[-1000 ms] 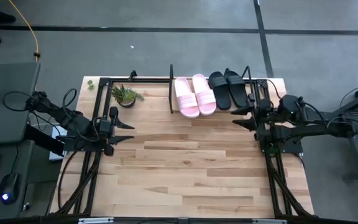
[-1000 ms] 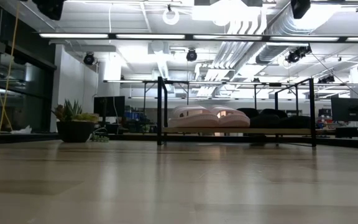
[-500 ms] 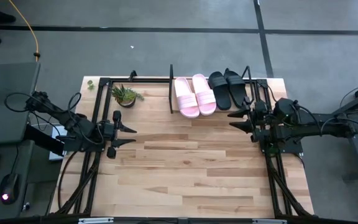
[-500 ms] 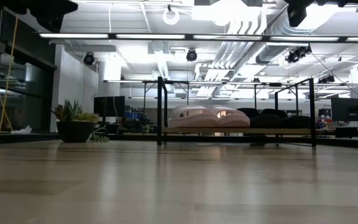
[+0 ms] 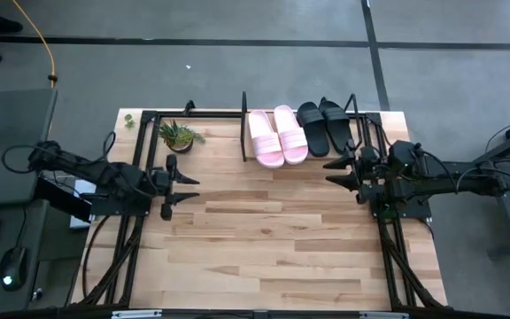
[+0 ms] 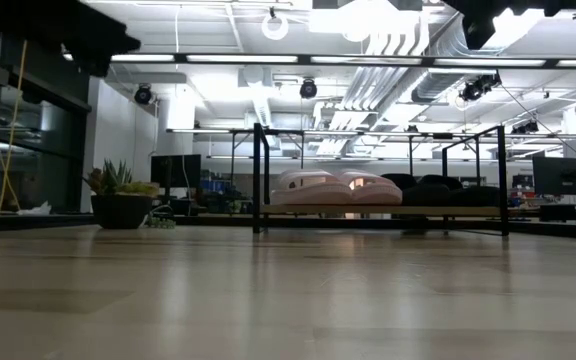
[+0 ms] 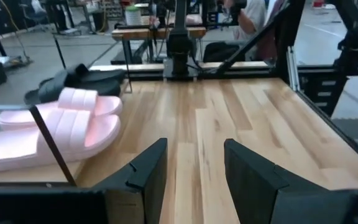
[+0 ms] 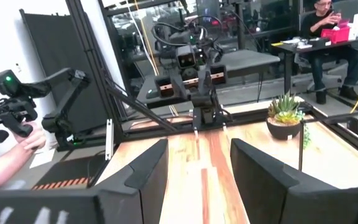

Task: Pick and place slides into the shelf
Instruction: Return to Home Position

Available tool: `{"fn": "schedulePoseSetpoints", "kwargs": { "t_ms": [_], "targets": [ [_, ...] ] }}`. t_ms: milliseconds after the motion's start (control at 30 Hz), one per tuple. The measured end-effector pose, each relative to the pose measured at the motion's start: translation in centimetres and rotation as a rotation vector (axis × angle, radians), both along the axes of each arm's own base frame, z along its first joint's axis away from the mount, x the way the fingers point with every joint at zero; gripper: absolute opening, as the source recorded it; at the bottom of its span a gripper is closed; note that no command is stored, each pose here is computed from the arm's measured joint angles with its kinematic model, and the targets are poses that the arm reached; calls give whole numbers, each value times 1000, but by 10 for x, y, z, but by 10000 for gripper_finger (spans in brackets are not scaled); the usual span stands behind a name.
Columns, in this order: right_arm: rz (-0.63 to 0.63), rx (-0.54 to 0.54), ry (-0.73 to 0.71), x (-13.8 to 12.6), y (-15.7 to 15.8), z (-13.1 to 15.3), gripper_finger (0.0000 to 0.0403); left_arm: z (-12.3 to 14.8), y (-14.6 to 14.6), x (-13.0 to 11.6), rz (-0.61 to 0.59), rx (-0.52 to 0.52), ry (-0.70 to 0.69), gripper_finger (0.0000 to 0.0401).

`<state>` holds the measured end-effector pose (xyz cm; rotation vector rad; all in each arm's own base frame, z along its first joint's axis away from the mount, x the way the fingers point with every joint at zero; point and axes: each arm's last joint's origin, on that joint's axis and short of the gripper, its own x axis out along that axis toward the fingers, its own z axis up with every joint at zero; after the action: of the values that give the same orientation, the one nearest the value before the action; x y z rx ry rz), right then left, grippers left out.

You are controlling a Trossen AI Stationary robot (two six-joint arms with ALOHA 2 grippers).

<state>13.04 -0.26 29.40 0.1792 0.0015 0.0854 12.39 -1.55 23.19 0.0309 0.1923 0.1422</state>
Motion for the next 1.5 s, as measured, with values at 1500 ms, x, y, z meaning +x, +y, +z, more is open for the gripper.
{"fn": "schedulePoseSetpoints", "kwargs": {
  "t_ms": [1500],
  "targets": [
    [20,-32,-149,-21,2,-76,165,-35,10,2,43,67,-65,143]
  ]
}}
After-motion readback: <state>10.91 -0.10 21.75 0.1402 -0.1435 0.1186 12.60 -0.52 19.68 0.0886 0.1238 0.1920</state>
